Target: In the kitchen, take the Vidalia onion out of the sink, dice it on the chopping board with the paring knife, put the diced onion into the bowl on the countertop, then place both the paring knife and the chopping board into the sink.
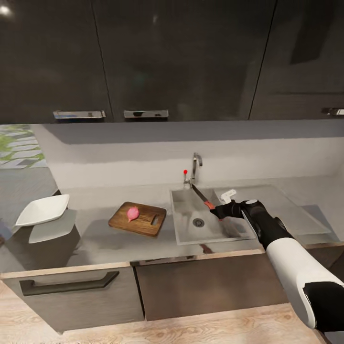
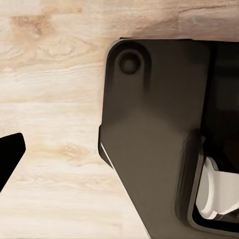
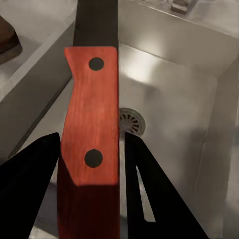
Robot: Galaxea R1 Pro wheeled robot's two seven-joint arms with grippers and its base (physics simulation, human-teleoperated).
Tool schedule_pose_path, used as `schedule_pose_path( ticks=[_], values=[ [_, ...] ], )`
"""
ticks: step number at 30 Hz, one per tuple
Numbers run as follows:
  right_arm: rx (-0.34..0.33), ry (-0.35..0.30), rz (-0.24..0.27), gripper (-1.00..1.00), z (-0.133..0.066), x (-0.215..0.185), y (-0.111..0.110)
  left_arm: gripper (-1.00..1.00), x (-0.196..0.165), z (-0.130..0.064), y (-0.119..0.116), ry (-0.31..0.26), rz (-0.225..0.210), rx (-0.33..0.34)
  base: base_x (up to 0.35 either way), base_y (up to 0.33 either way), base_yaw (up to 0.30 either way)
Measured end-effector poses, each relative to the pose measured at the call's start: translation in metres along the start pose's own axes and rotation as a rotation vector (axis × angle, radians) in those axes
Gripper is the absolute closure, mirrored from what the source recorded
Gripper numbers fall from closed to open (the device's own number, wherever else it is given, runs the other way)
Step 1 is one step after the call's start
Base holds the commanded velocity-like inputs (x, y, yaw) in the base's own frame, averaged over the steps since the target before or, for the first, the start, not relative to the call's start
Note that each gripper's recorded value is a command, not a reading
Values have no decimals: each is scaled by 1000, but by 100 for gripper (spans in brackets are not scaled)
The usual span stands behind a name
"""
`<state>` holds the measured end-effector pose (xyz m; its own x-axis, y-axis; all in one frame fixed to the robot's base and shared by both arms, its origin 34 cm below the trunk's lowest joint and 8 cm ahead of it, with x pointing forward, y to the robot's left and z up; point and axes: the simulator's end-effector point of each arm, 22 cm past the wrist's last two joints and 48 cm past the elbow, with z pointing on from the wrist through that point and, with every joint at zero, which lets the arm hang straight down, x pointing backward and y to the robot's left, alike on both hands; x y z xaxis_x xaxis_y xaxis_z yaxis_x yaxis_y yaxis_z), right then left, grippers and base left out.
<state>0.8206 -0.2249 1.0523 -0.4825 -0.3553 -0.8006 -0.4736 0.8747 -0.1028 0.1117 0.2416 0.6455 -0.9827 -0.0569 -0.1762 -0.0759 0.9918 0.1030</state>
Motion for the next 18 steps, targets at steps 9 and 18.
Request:
schedule_pose_path(
  ticks=[9,18],
  values=[
    [3,-9,-3,100,-4,-5,0,-100,-2,1,0,-7,-1,0,0,27,239],
    [8,-17,-7,100,-9,-10,-1,-100,-5,1,0,-16,-2,0,-8,251,239]
  ],
)
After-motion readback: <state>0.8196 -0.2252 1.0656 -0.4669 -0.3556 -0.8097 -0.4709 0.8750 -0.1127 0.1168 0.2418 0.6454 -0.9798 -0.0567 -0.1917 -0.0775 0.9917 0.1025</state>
